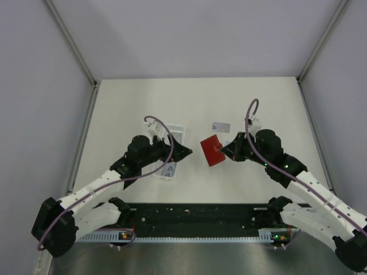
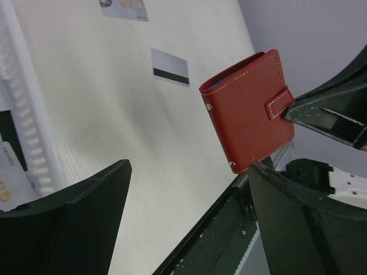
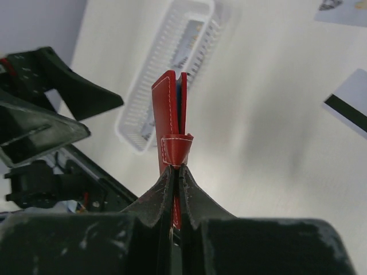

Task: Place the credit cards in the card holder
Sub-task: Open the card holder at the center of the board.

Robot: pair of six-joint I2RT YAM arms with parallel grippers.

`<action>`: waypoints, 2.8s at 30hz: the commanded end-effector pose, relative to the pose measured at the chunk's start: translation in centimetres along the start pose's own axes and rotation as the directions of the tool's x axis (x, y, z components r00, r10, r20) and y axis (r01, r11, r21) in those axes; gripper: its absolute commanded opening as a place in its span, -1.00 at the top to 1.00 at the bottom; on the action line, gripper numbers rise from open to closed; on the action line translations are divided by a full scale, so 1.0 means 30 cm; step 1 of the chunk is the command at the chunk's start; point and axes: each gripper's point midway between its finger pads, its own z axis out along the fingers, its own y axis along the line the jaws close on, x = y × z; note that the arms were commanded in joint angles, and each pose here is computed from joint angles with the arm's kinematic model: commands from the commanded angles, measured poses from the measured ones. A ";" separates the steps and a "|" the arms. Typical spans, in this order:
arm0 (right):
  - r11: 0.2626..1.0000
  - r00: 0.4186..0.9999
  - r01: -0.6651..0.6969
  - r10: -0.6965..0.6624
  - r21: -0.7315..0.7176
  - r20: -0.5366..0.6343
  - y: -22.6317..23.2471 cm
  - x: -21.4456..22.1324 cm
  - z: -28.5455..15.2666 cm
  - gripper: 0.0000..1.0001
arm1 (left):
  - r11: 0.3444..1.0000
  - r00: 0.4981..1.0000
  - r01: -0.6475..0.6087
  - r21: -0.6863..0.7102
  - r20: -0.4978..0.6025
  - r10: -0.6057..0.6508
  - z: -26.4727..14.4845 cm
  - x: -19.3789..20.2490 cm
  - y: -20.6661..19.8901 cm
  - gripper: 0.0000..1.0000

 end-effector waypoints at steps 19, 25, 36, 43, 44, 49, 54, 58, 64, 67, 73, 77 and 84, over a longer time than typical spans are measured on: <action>0.812 0.949 -0.220 0.306 -0.541 0.073 0.358 -0.163 -0.098 1.00 | 0.865 0.988 0.013 0.502 0.125 -0.088 -0.113 -0.059 -0.382 -0.74; 0.807 0.949 -0.222 0.308 -0.548 0.069 0.364 -0.162 -0.108 1.00 | 0.844 0.991 -0.005 0.536 0.118 -0.069 -0.110 -0.056 -0.437 -0.26; 0.804 0.956 -0.202 0.286 -0.560 0.066 0.367 -0.144 -0.141 1.00 | 0.816 0.992 -0.065 0.574 0.127 -0.010 -0.119 -0.031 -0.495 1.00; 0.890 0.976 -0.136 0.196 -0.435 0.094 0.323 -0.148 -0.167 -0.08 | 0.857 0.963 -0.260 0.445 0.179 0.199 -0.112 -0.014 -0.451 1.00; 0.904 0.976 -0.115 0.180 -0.412 0.123 0.322 -0.173 -0.188 -0.24 | 0.870 0.948 -0.309 0.386 0.197 0.249 -0.110 -0.024 -0.433 1.00; 0.946 0.983 -0.097 0.139 -0.309 0.119 0.299 -0.197 -0.225 -0.51 | 0.833 0.819 -0.552 0.035 0.209 0.534 -0.118 -0.052 -0.307 1.00; 0.941 0.989 -0.129 0.146 -0.314 0.034 0.338 -0.197 -0.220 -0.64 | 0.635 0.640 -0.725 -0.266 0.080 0.765 -0.112 -0.007 -0.230 1.00; 0.936 0.987 -0.144 0.160 -0.320 0.024 0.360 -0.215 -0.234 -0.69 | 0.464 0.511 -0.783 -0.414 -0.002 0.860 -0.098 0.021 -0.216 1.00; 0.960 0.985 -0.170 0.170 -0.222 -0.019 0.311 -0.187 -0.226 -0.71 | 0.319 0.410 -0.760 -0.566 -0.037 0.911 -0.107 0.016 -0.244 1.00; 0.969 0.983 -0.184 0.178 -0.163 -0.054 0.270 -0.151 -0.198 -0.71 | 0.230 0.336 -0.759 -0.609 -0.065 0.940 -0.104 0.014 -0.260 1.00; 0.966 0.975 -0.209 0.193 -0.150 -0.112 0.260 -0.114 -0.156 -0.72 | 0.133 0.218 -0.761 -0.635 -0.057 0.974 -0.105 0.029 -0.319 1.00; 0.966 0.976 -0.207 0.193 -0.156 -0.098 0.263 -0.123 -0.156 -0.74 | 0.115 0.182 -0.767 -0.632 -0.043 0.982 -0.101 0.053 -0.347 1.00; 0.954 0.963 -0.246 0.219 -0.172 -0.160 0.263 -0.076 -0.107 -0.68 | 0.120 0.160 -0.765 -0.633 -0.007 0.987 -0.103 0.069 -0.397 1.00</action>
